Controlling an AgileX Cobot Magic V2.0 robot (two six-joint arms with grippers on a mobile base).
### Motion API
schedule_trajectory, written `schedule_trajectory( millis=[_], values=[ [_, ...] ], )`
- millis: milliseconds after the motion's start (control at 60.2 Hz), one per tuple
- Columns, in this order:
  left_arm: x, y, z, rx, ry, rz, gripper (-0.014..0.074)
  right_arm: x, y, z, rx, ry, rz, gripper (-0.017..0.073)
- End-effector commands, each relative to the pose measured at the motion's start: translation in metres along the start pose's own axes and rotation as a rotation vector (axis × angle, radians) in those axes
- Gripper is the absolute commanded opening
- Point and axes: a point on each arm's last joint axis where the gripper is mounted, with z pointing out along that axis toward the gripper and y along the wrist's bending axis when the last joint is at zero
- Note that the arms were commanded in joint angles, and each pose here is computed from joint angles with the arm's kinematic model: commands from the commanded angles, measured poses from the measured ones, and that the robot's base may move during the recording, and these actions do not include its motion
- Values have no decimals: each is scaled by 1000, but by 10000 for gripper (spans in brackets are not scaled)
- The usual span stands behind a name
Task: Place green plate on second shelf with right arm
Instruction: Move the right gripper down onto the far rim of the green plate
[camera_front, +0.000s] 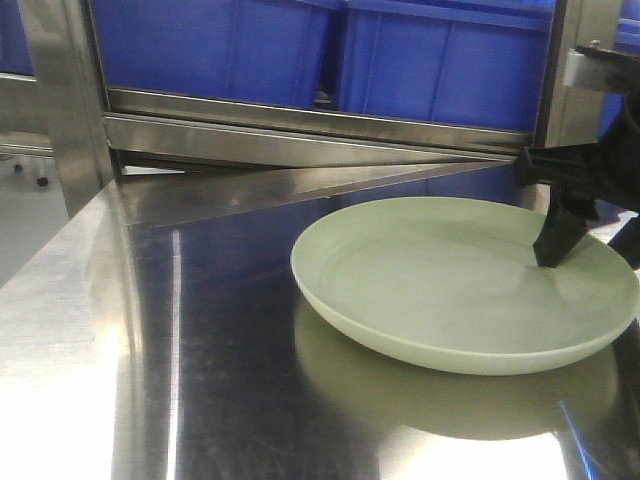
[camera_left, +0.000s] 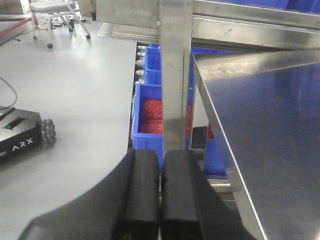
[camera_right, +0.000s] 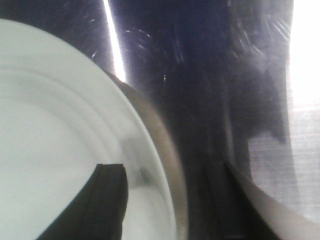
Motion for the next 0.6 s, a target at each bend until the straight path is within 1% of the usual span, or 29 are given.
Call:
schedule_trajectory(
  millis=[0,66,199,282,332,365,382,531,581],
  values=[
    [5,0,2,1,-61,-2,125,-15,5,-11,-26,-96,-1,384],
    [5,0,2,1,-61,-2,125,-14,5,-8,-23,-83,-1,359],
    [5,0,2,1,-61,-2,125,-13,5,-7,-23,-79,-4,353],
    [5,0,2,1,-61,-2,125,-13,5,-7,-23,-79,-4,325],
    [5,0,2,1,-61,-2,125,-13,5,-7,-24,-81,-4,290],
    [5,0,2,1,-61,-2,125,-14,5,-7,-24,-83,-4,244],
    [5,0,2,1,-61,-2,125,-14,5,-7,-24,-83,-4,235],
    [5,0,2,1,-61,-2,125,-16,6,-11,-31,-109,-4,43],
    [5,0,2,1,-61,-2,125,-18,7,-14,-36,-130,-4,54]
  ],
)
